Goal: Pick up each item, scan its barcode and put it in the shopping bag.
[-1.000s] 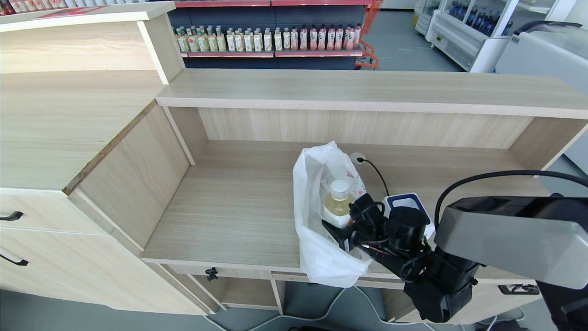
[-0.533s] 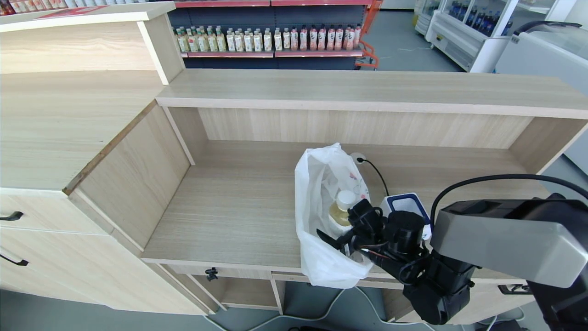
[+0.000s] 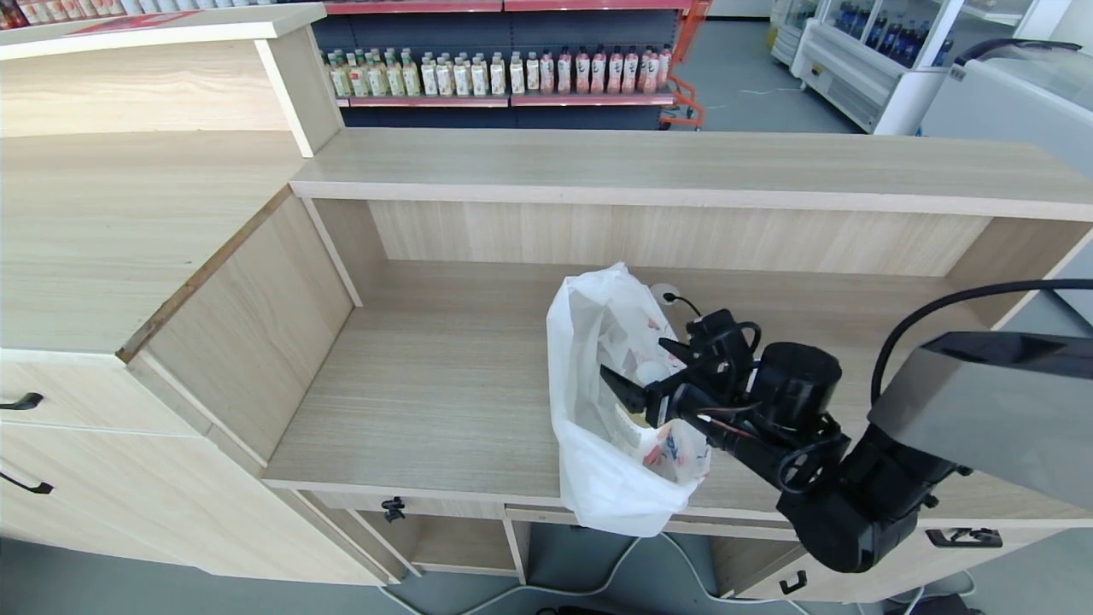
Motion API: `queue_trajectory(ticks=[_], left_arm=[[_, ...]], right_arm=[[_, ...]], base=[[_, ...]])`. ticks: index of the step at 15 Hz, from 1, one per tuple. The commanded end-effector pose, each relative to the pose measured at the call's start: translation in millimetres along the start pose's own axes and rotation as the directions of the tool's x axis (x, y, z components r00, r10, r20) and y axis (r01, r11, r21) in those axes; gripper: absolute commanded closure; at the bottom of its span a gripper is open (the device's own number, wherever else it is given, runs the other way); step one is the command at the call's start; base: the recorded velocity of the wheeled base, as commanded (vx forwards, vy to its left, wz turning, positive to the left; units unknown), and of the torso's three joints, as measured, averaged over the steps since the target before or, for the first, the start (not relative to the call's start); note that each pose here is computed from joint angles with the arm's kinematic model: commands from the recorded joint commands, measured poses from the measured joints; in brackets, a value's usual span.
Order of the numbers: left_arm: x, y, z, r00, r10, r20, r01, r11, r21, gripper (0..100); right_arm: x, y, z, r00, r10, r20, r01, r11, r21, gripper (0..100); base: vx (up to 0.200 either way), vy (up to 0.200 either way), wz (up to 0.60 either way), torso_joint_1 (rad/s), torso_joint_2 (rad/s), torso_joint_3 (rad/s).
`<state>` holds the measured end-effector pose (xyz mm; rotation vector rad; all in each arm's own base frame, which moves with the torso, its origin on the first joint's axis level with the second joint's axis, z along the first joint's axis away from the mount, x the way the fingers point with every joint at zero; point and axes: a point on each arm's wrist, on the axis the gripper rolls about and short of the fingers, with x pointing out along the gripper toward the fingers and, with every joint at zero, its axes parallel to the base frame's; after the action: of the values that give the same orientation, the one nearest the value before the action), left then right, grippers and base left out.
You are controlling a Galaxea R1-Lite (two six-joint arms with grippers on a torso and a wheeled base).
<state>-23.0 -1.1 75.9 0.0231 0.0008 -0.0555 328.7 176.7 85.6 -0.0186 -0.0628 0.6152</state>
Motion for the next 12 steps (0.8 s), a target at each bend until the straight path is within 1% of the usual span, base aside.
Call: queue_trajectory(ticks=[1,5,6,7,8,9,10,11,12], left_arm=[[0.1,0.0,0.0,1.0,0.0,-0.002,0.0,1.0,0.0,100],[0.1,0.0,0.0,1.0,0.0,-0.002,0.0,1.0,0.0,100],[0.1,0.0,0.0,1.0,0.0,-0.002,0.0,1.0,0.0,100],[0.1,0.0,0.0,1.0,0.0,-0.002,0.0,1.0,0.0,100],[0.1,0.0,0.0,1.0,0.0,-0.002,0.0,1.0,0.0,100],[0.1,0.0,0.0,1.0,0.0,-0.002,0.0,1.0,0.0,100],[0.1,0.0,0.0,1.0,0.0,-0.002,0.0,1.0,0.0,100],[0.1,0.0,0.0,1.0,0.0,-0.002,0.0,1.0,0.0,100],[0.1,0.0,0.0,1.0,0.0,-0.002,0.0,1.0,0.0,100]], right_arm=[[-17.4,-4.0,56.3,0.997,-0.017,0.072,0.015,1.0,0.025,0],[-56.2,-19.5,107.0,0.994,-0.104,0.03,0.104,0.995,0.003,0],[-68.5,-22.1,122.7,0.991,-0.123,0.049,0.123,0.992,-0.002,0],[-85.4,-30.1,134.4,0.984,-0.168,0.051,0.169,0.986,-0.014,0],[-110.2,-38.6,143.1,0.97,-0.241,0.024,0.242,0.97,-0.031,0],[-136.1,-42.2,145.6,0.952,-0.307,-0.024,0.305,0.951,-0.057,0],[-157.1,-45.2,145.8,0.933,-0.355,-0.066,0.349,0.934,-0.081,0],[-195.2,-46.6,148.1,0.898,-0.422,-0.126,0.412,0.906,-0.098,0],[-209.1,-45.3,146.6,0.881,-0.446,-0.16,0.435,0.895,-0.098,0]], base=[[0.0,0.0,0.0,0.0,0.0,0.0],[0.0,0.0,0.0,0.0,0.0,0.0],[0.0,0.0,0.0,0.0,0.0,0.0],[0.0,0.0,0.0,0.0,0.0,0.0],[0.0,0.0,0.0,0.0,0.0,0.0],[0.0,0.0,0.0,0.0,0.0,0.0],[0.0,0.0,0.0,0.0,0.0,0.0],[0.0,0.0,0.0,0.0,0.0,0.0],[0.0,0.0,0.0,0.0,0.0,0.0]])
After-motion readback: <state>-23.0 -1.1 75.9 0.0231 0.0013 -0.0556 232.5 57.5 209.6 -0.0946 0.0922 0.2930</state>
